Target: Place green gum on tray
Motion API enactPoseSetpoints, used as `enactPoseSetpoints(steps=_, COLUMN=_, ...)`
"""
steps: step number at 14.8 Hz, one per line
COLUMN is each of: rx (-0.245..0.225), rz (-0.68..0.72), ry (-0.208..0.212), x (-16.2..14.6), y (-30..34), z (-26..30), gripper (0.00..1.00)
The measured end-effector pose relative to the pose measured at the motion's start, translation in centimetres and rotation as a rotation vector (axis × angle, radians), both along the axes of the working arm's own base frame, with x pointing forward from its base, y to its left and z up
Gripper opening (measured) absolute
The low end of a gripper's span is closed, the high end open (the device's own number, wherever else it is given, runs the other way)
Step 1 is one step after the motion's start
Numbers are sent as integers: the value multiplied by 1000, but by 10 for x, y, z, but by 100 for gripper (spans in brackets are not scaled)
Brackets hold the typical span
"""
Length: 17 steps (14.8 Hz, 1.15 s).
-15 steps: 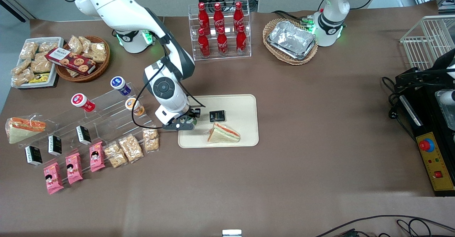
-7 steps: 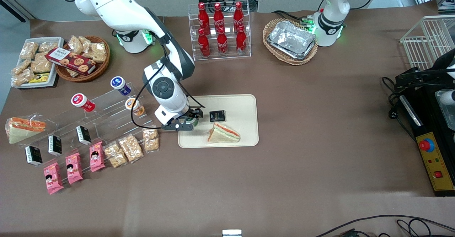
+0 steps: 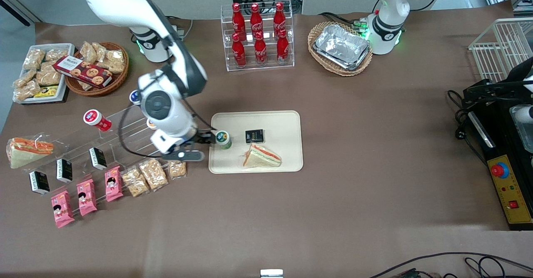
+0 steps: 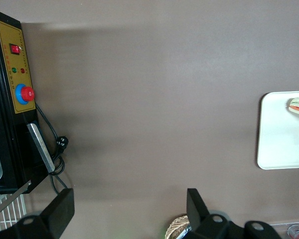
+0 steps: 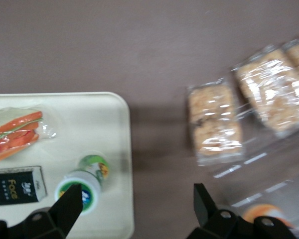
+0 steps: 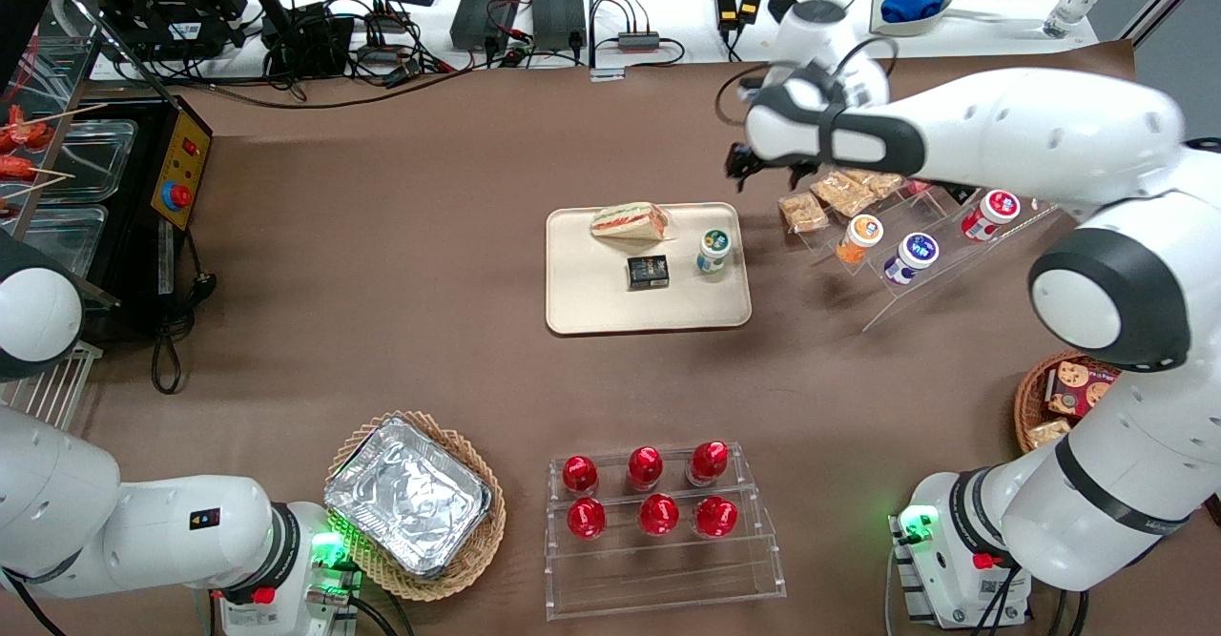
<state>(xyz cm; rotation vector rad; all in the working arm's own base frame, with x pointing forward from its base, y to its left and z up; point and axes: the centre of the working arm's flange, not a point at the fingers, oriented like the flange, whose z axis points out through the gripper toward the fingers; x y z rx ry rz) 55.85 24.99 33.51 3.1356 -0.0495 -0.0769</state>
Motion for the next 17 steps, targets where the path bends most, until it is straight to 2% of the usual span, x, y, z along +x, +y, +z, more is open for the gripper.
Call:
enactPoseSetpoints(steps=4, rx=9, rz=56, ry=33, x=13, y=-67, z=61, gripper=100)
enactPoseSetpoints(steps=9, rx=53, rz=77, ry=63, x=9, y=-166, z=149, gripper=100)
enactPoseSetpoints(steps=12, rx=64, rz=85, ry=70, x=9, y=-196, z=204, gripper=100)
enactPoseSetpoints(steps=17, rx=68, rz=37, ry=74, x=11, y=-239, z=230, gripper=100)
